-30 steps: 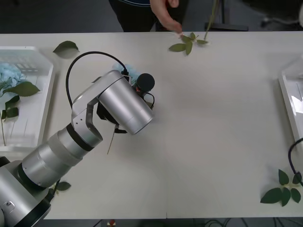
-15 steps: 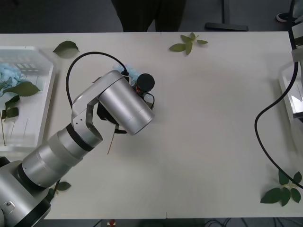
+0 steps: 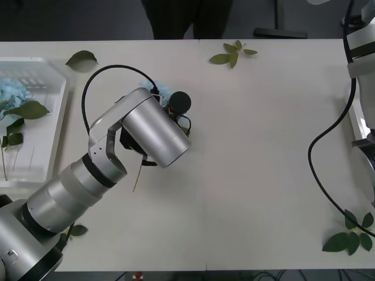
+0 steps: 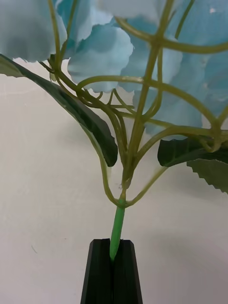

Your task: Place the red flowers into the right box and the blue flowers into the left box. If a person shows an open palm, hand one flower to the person first, then continue sorting.

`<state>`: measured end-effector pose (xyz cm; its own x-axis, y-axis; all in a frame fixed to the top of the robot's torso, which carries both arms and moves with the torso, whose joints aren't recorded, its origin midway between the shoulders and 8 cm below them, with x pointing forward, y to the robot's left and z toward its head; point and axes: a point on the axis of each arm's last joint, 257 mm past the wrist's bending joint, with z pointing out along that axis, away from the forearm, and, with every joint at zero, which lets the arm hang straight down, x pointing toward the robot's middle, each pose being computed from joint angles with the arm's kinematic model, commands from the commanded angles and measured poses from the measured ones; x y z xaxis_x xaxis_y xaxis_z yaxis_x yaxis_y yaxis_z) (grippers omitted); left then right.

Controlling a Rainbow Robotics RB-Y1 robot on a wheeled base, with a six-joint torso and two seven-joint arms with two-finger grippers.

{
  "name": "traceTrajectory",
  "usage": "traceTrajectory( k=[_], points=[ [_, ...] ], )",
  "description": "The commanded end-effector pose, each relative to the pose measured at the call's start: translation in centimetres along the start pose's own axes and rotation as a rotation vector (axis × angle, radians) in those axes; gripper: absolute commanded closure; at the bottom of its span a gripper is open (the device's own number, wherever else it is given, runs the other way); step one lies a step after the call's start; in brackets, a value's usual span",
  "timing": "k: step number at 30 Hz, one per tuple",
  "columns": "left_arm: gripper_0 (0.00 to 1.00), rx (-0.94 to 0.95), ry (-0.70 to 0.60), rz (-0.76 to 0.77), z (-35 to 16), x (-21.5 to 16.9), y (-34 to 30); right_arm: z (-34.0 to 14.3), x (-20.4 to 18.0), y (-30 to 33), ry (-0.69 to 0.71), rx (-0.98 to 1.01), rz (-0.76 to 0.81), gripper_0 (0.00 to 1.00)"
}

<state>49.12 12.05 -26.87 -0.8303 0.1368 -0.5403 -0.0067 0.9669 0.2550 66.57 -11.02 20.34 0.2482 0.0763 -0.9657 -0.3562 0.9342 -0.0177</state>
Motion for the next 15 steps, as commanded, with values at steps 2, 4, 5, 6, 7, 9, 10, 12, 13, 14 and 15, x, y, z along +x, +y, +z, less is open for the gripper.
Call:
traceTrajectory(
  k=[2, 4, 5, 6, 7, 9, 10, 12, 13, 14, 15],
  points=[
    [1.00, 0.030, -0.010, 0.029, -0.41, 0.13, -0.90, 0.07, -2.95, 1.27, -0.051, -0.022, 0.016, 1.00],
    [1.00, 0.030, -0.010, 0.029, -0.41, 0.13, -0.90, 0.07, -2.95, 1.27, -0.051, -0.022, 0.016, 1.00],
    [1.00, 0.030, -0.010, 0.029, -0.41, 0.13, -0.90, 0.07, -2.95, 1.27, -0.051, -0.022, 0.016, 1.00],
    [1.00, 0.030, -0.010, 0.029, -0.41, 0.13, -0.90, 0.07, -2.95, 1.27, -0.051, -0.022, 0.016, 1.00],
    [1.00, 0.030, -0.010, 0.029, -0.41, 0.13, -0.90, 0.07, -2.95, 1.27, -0.051, -0.022, 0.016, 1.00],
    [1.00, 0.030, -0.010, 0.029, -0.41, 0.13, -0.90, 0.07, -2.95, 1.27, -0.051, -0.022, 0.016, 1.00],
    [1.00, 0.030, -0.010, 0.029, -0.41, 0.13, -0.90, 0.07, -2.95, 1.27, -0.051, -0.022, 0.016, 1.00],
    [1.00, 0.030, -0.010, 0.029, -0.41, 0.13, -0.90, 0.07, -2.95, 1.27, -0.051, -0.022, 0.016, 1.00],
    [1.00, 0.030, -0.010, 0.029, -0.41, 0.13, -0.90, 0.07, -2.95, 1.27, -0.051, -0.022, 0.016, 0.78],
    [1.00, 0.030, -0.010, 0.029, -0.41, 0.13, -0.90, 0.07, -2.95, 1.27, -0.051, -0.022, 0.016, 0.38],
    [1.00, 0.030, -0.010, 0.029, -0.41, 0.13, -0.90, 0.07, -2.95, 1.27, -0.051, -0.022, 0.016, 0.17]
  ],
)
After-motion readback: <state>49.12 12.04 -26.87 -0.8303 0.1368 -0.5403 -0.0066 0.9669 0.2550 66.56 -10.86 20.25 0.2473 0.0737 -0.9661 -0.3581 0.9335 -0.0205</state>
